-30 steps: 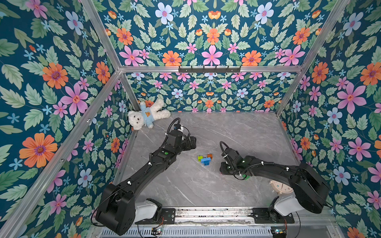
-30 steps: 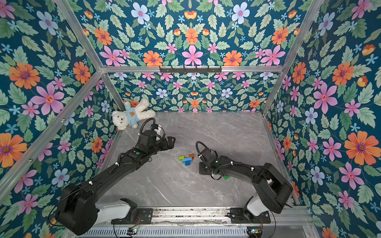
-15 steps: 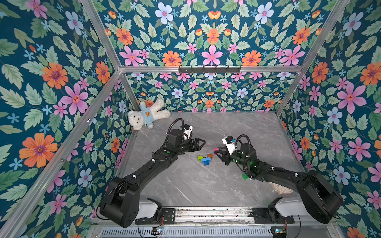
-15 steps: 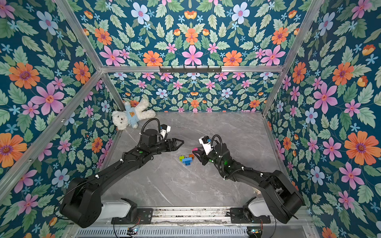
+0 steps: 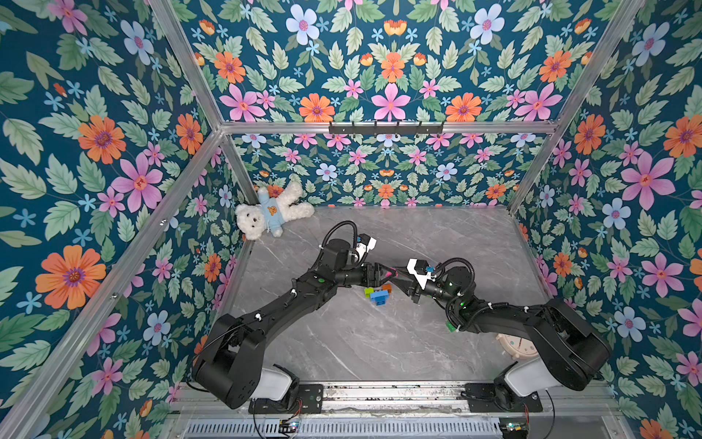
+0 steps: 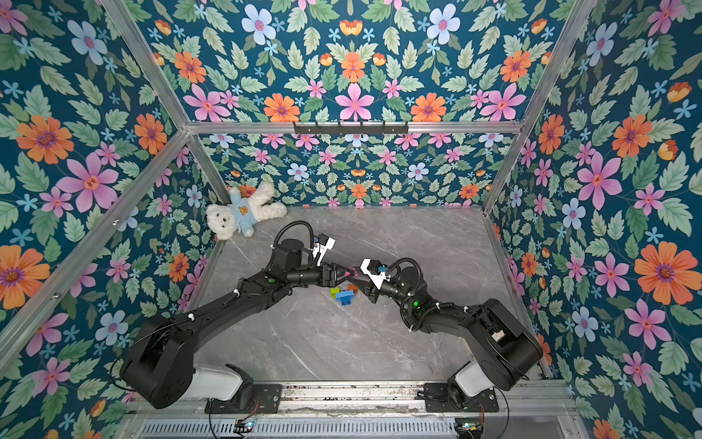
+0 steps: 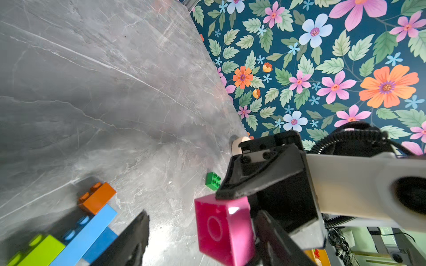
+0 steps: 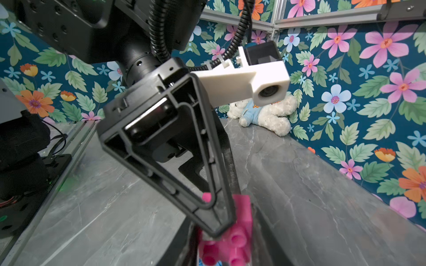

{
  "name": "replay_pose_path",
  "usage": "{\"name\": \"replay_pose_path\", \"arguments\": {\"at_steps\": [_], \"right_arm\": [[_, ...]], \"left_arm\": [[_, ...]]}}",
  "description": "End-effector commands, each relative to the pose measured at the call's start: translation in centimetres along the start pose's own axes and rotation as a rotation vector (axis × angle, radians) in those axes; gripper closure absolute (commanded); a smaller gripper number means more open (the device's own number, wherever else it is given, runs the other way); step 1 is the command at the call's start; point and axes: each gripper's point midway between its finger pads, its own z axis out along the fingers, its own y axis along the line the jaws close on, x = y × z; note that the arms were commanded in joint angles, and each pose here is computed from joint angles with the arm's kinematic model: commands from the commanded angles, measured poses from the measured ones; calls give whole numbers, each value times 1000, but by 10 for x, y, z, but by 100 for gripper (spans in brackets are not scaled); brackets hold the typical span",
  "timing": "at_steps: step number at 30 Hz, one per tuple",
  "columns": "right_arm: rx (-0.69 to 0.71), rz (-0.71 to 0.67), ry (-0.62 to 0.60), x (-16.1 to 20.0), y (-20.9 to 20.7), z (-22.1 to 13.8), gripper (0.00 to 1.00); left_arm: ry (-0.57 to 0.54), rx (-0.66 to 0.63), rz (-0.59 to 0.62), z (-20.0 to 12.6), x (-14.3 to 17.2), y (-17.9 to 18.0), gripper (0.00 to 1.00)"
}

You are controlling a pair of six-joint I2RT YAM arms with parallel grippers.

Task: Assemble the letter v with lego
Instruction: Pick up the lego brick from the center of the board.

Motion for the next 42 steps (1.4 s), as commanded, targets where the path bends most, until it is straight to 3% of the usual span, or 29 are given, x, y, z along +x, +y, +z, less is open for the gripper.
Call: {"name": "replay_pose_path", "arguments": {"at_steps": [1,11,19,25,34,38,42], "right_arm": [[-53,-86,-27,-11,8,0,100],[-35,-132,-46,-14,4,2,100],[12,-176,-89,-17,-5,4,100],[27,-180,-104,-16,-10,3,100],[43,-196,-118,-19,-13,1,100],[44,-194,-102,-16,-13,2,100],[49,-198,-90,-12,-13,1,100]], "left_arm": [[3,49,40,2,-3,-10,25],[22,165,13,13,0,-27,30],[14,260,-46,13,-2,-39,45],[15,270,-61,13,-2,-40,52],[17,284,-92,13,-2,-38,46],[9,289,-108,13,-3,-36,55],[6,288,-109,12,-4,-36,57]]}}
